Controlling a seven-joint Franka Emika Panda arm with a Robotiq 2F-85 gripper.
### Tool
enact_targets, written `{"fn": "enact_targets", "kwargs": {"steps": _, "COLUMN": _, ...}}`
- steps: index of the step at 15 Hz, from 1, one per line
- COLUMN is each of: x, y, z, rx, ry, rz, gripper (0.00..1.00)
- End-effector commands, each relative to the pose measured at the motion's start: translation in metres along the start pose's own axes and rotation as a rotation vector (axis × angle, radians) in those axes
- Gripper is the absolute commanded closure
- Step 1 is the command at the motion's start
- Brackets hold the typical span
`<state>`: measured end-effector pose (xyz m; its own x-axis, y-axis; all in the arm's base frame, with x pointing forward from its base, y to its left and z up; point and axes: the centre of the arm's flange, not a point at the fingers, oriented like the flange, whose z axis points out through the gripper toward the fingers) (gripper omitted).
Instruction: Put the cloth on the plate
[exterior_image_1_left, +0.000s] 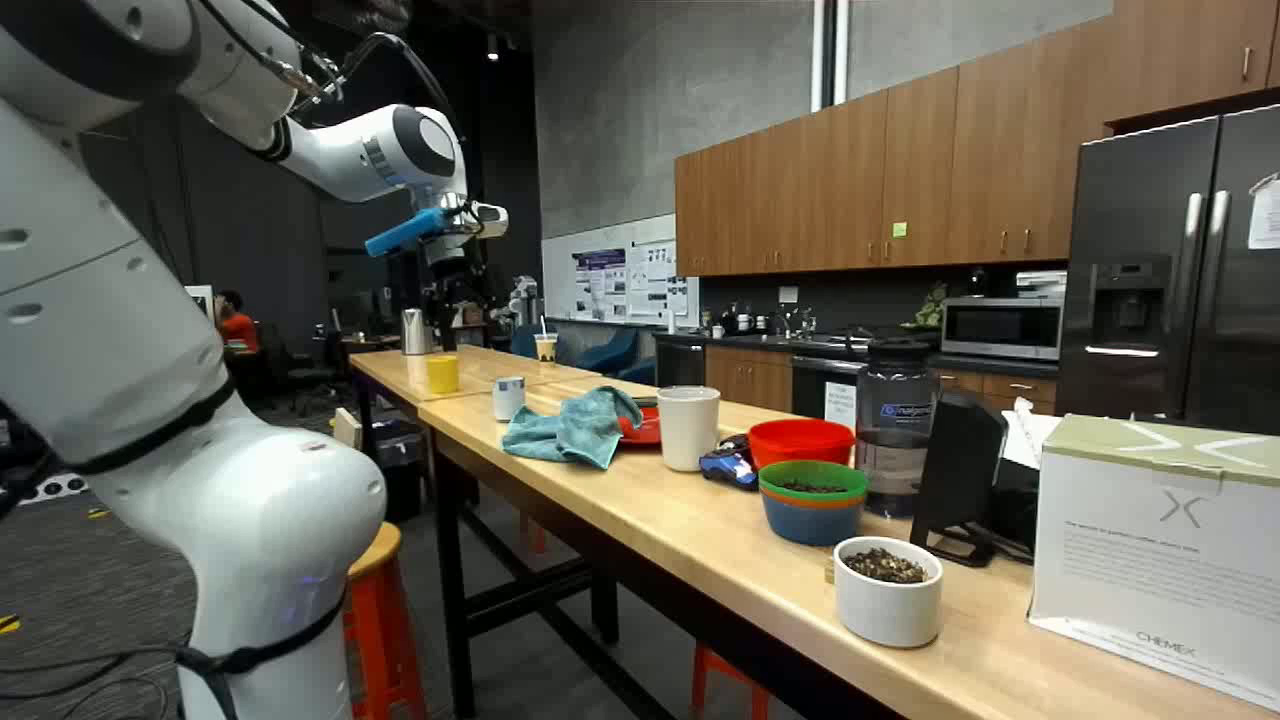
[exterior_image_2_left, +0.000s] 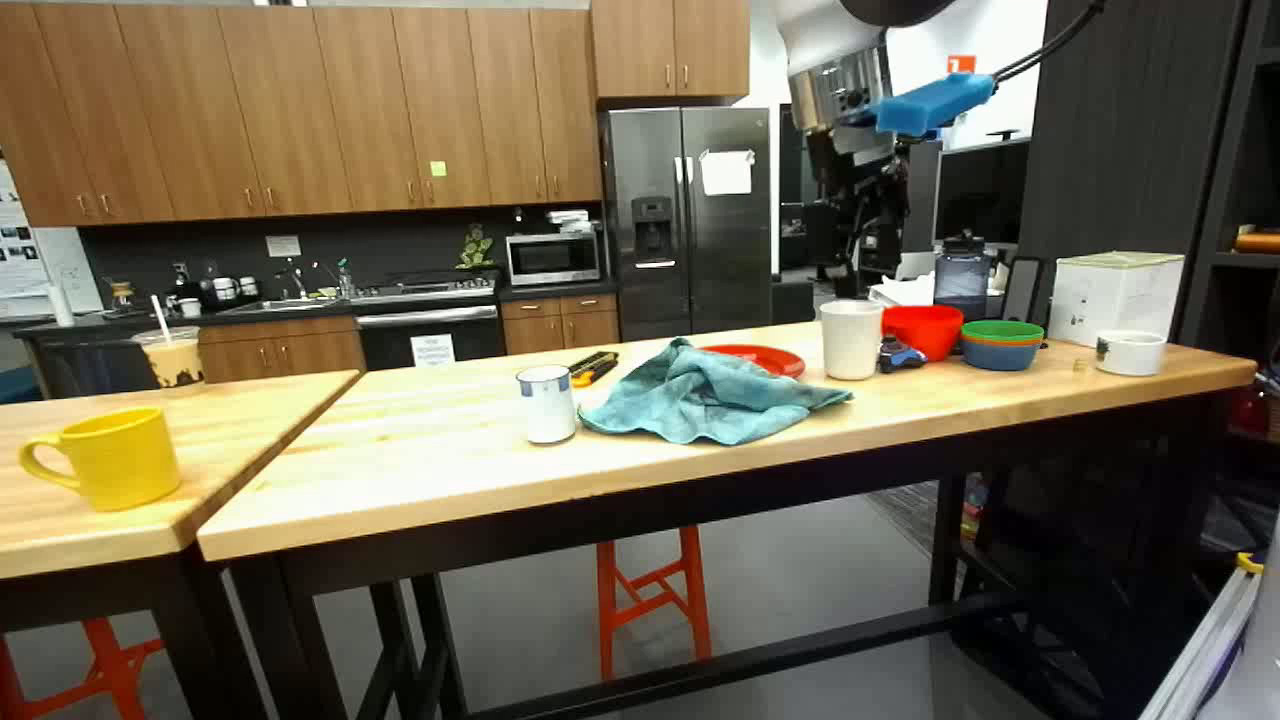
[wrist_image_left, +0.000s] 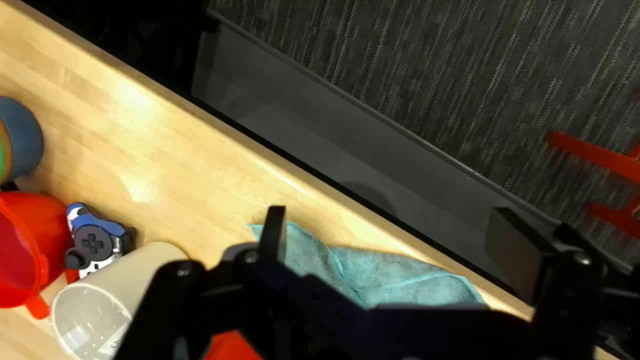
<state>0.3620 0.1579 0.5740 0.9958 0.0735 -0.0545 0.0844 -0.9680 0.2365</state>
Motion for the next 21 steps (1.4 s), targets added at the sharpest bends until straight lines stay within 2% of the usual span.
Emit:
{"fn": "enact_targets", "kwargs": {"steps": 1, "x": 0.0, "y": 0.0, "z": 0.0, "rx": 0.0, "ry": 0.0, "rz": 0.0, "gripper": 0.0}}
{"fn": "enact_targets", "kwargs": {"steps": 14, "x": 0.0, "y": 0.0, "z": 0.0, "rx": 0.0, "ry": 0.001, "rz": 0.0, "gripper": 0.0}}
{"fn": "enact_targets", "kwargs": {"steps": 21, "x": 0.028, "y": -0.028, "z": 0.024, "rx": -0.01, "ry": 0.021, "rz": -0.075, "gripper": 0.0}}
